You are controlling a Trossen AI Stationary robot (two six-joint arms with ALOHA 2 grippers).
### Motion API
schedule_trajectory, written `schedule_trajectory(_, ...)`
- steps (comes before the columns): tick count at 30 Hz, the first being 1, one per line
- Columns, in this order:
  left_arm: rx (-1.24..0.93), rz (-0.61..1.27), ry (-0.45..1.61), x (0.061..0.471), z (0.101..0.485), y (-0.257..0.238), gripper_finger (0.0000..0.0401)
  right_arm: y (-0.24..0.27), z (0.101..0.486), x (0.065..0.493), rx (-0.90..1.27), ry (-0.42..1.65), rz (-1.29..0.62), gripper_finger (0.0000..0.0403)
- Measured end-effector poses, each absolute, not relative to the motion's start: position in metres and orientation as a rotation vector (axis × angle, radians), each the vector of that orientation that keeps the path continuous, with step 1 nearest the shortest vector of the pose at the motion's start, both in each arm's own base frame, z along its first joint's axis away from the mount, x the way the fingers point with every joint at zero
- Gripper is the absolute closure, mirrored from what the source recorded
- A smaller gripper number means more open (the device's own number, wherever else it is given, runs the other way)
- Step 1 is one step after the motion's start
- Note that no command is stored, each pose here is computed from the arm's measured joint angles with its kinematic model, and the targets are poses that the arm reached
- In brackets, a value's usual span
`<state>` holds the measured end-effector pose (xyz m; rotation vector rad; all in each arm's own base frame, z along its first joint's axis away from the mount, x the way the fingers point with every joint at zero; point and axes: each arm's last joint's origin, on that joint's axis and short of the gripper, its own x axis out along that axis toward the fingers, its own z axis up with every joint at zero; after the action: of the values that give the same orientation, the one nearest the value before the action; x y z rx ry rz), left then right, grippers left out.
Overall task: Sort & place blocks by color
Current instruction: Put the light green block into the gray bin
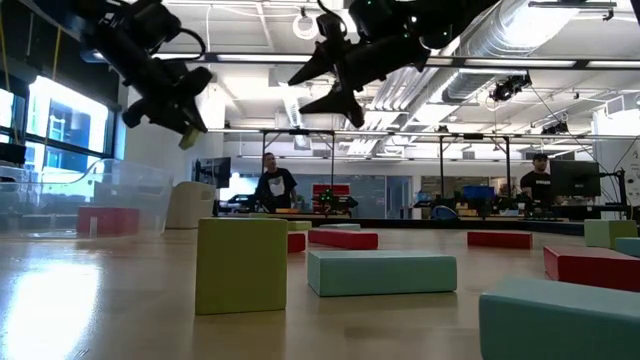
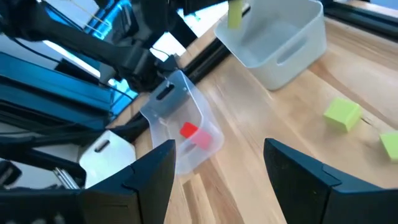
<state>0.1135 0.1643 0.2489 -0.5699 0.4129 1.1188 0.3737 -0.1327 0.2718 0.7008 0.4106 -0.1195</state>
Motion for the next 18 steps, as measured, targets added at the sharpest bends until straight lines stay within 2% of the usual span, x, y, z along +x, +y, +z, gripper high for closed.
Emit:
schedule_trajectory(5,-0.591,1.196,0.428,0.102,0.247,0.17,0.0298,-0.132,0.268,0.372,0.682,0.45,-0.123,0.0171)
schedule_trajectory(18,-0.658,1.222,0.458,0.105,0.236,0.178,0.0295,-0.132,0.265,0.37,0.639,0.487,-0.132,0.0171)
